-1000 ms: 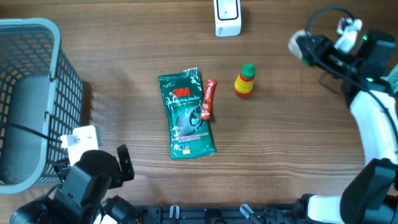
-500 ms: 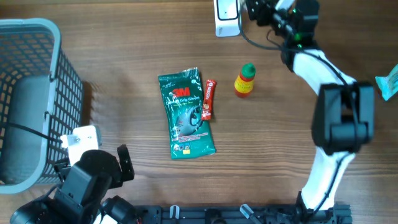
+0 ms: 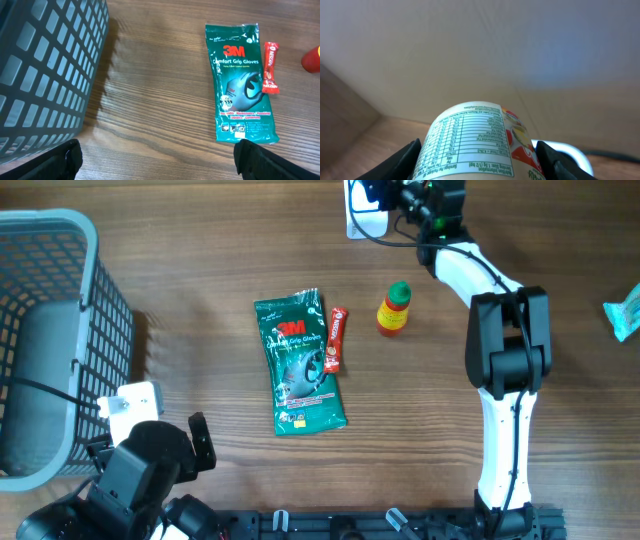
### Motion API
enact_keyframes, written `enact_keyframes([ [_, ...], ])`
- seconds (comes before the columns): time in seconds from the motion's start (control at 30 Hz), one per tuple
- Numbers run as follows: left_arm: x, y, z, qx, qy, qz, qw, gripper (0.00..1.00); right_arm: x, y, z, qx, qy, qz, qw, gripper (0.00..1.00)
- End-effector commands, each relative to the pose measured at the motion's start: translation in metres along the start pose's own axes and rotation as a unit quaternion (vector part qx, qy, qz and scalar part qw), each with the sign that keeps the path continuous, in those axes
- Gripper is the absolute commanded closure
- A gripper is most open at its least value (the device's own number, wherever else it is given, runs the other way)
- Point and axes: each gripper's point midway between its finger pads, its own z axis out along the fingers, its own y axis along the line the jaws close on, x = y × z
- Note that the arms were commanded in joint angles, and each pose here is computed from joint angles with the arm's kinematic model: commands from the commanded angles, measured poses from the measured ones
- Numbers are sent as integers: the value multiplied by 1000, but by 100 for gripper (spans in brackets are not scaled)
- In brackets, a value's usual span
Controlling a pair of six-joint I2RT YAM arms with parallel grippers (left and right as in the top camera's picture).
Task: Scan the item barcode
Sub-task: 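Hold the jar in front of the white scanner, then carry the jar to the right table edge and release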
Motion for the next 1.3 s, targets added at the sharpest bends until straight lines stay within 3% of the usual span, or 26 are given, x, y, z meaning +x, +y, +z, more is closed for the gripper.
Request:
enact_keyframes([
  [0.0, -3, 0, -3, 4, -6, -14, 1000, 0, -37, -9, -11, 50, -20, -29, 998, 36],
  [0.07, -3, 0, -3, 4, -6, -14, 1000, 0, -57, -11, -25, 68, -15, -42, 997, 38],
  [0.2, -3, 0, -3, 4, -6, -14, 1000, 0, -132, -29, -99, 183, -10, -88, 979, 43],
  [0.27, -3, 0, -3, 3, -6, -14, 1000, 0, -158, -49, -157, 270, 8, -77, 960, 44],
  [0.33, -3, 0, -3, 4, -6, -14, 1000, 0, -164, -80, -224, 369, 40, -45, 927, 52],
  [0.4, -3, 0, -3, 4, -6, -14, 1000, 0, -150, -111, -282, 448, 79, 3, 891, 55],
  [0.53, -3, 0, -3, 4, -6, -14, 1000, 0, -84, -167, -390, 554, 163, 158, 801, 55],
  [0.87, -3, 0, -3, 4, -6, -14, 1000, 0, 42, -262, -552, 644, 207, 351, 648, 50],
  [1.0, -3, 0, -3, 4, -6, -14, 1000, 0, 77, -288, -571, 643, 226, 367, 633, 47],
  [1.1, -3, 0, -3, 4, -6, -14, 1000, 0, 88, -299, -570, 636, 248, 346, 644, 42],
  [1.13, -3, 0, -3, 4, -6, -14, 1000, 0, 81, -299, -573, 641, 245, 337, 644, 35],
  [1.17, -3, 0, -3, 4, -6, -14, 1000, 0, 73, -298, -575, 643, 237, 334, 647, 15],
  [1.2, -3, 0, -3, 3, -6, -14, 1000, 0, 57, -297, -577, 649, 220, 329, 650, 0],
  [1.27, -3, 0, -3, 4, -6, -14, 1000, 0, 17, -289, -581, 658, 183, 308, 662, 0],
])
